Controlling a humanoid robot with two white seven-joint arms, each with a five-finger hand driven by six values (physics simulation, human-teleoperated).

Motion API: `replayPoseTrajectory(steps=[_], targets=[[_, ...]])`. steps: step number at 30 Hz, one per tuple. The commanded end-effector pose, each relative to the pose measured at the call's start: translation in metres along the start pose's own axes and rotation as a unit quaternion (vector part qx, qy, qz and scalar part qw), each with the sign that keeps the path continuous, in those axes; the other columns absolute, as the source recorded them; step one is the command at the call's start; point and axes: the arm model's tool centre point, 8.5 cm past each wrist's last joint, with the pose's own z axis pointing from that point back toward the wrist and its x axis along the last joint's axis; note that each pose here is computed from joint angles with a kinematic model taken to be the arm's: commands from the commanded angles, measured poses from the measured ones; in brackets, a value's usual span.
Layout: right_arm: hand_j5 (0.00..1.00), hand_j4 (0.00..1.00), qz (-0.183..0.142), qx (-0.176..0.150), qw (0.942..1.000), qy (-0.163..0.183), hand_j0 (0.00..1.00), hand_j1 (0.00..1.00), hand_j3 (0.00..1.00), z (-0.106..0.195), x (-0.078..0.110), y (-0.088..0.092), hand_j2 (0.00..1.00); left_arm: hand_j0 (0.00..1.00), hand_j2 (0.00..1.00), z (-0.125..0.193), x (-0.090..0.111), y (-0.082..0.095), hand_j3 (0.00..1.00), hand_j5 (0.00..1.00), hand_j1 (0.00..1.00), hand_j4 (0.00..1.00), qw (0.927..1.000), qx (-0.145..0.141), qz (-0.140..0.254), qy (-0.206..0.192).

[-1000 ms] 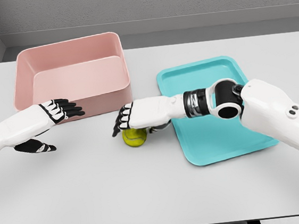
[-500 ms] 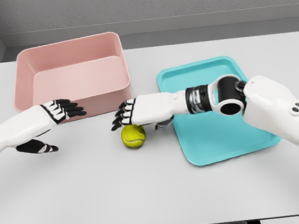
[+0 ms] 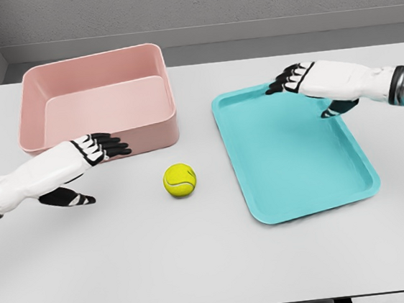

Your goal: Put the tennis from the blue tray into the pink basket with both arms

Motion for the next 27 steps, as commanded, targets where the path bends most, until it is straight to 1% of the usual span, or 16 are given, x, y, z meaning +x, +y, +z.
replayPoseTrajectory(steps=[1,4,6,7,8,9,11,13,15,20,22,24,25,26,27], targets=[[1.00,1.00,-0.003,-0.008,0.9998,0.015,1.00,1.00,1.00,0.014,-0.008,-0.006,1.00,1.00,1.00,-0.006,0.003,-0.002,1.00,1.00,1.00,1.00,0.9999,0.009,0.009,-0.008],[1.00,1.00,-0.009,0.003,0.9998,0.016,1.00,1.00,1.00,0.016,-0.008,0.002,1.00,1.00,1.00,-0.017,0.009,-0.003,1.00,1.00,1.00,1.00,0.9994,0.022,0.015,-0.022],[1.00,1.00,-0.009,0.004,0.9998,0.018,1.00,1.00,1.00,0.017,-0.009,0.002,1.00,1.00,1.00,-0.028,0.014,0.001,1.00,1.00,1.00,1.00,0.9986,0.036,0.014,-0.036],[1.00,1.00,-0.009,0.005,0.9997,0.020,1.00,1.00,1.00,0.018,-0.011,0.003,1.00,1.00,1.00,-0.034,0.017,0.000,1.00,1.00,1.00,1.00,0.9983,0.038,0.016,-0.042],[1.00,1.00,-0.009,0.006,0.9997,0.021,1.00,1.00,1.00,0.018,-0.011,0.002,1.00,1.00,1.00,-0.037,0.018,0.000,1.00,1.00,1.00,1.00,0.9982,0.034,0.017,-0.046],[1.00,1.00,-0.009,0.006,0.9997,0.020,1.00,1.00,1.00,0.018,-0.010,0.003,1.00,1.00,1.00,-0.041,0.020,0.000,1.00,1.00,1.00,1.00,0.9979,0.036,0.017,-0.050],[1.00,1.00,-0.010,0.007,0.9997,0.020,1.00,1.00,1.00,0.018,-0.011,0.004,1.00,1.00,1.00,-0.049,0.023,-0.004,1.00,1.00,1.00,1.00,0.9980,0.015,0.018,-0.058],[1.00,1.00,-0.011,0.008,0.9998,0.017,1.00,1.00,1.00,0.016,-0.009,0.005,1.00,1.00,1.00,-0.053,0.025,-0.008,1.00,1.00,1.00,1.00,0.9977,0.000,0.019,-0.065],[1.00,1.00,-0.011,0.007,0.9998,0.018,1.00,1.00,1.00,0.016,-0.009,0.005,1.00,1.00,1.00,-0.061,0.030,-0.010,1.00,1.00,1.00,1.00,0.9964,-0.026,0.014,-0.079],[1.00,1.00,-0.010,0.002,0.9999,0.013,1.00,1.00,1.00,0.012,-0.007,0.001,1.00,1.00,1.00,-0.061,0.030,-0.012,1.00,1.00,1.00,1.00,0.9961,-0.035,0.015,-0.080],[1.00,1.00,-0.010,0.003,0.9999,0.013,1.00,1.00,1.00,0.012,-0.007,0.002,1.00,1.00,1.00,-0.059,0.030,-0.010,1.00,1.00,1.00,1.00,0.9958,-0.032,0.028,-0.082],[1.00,1.00,-0.009,0.002,0.9999,0.011,1.00,1.00,1.00,0.011,-0.006,0.001,1.00,1.00,1.00,-0.060,0.032,-0.005,1.00,1.00,1.00,1.00,0.9951,-0.020,0.039,-0.089],[1.00,1.00,-0.006,-0.002,0.9999,0.011,1.00,1.00,1.00,0.011,-0.006,-0.003,1.00,1.00,1.00,-0.061,0.034,0.000,1.00,1.00,1.00,1.00,0.9947,-0.015,0.039,-0.093],[1.00,1.00,-0.006,0.000,1.0000,0.005,1.00,1.00,1.00,0.009,-0.002,-0.001,1.00,1.00,1.00,-0.062,0.034,0.002,1.00,1.00,1.00,1.00,0.9947,-0.015,0.038,-0.095],[1.00,1.00,-0.003,-0.001,1.0000,0.000,1.00,1.00,1.00,0.009,0.001,-0.002,1.00,1.00,1.00,-0.063,0.036,0.006,1.00,1.00,1.00,1.00,0.9945,-0.013,0.032,-0.099]])
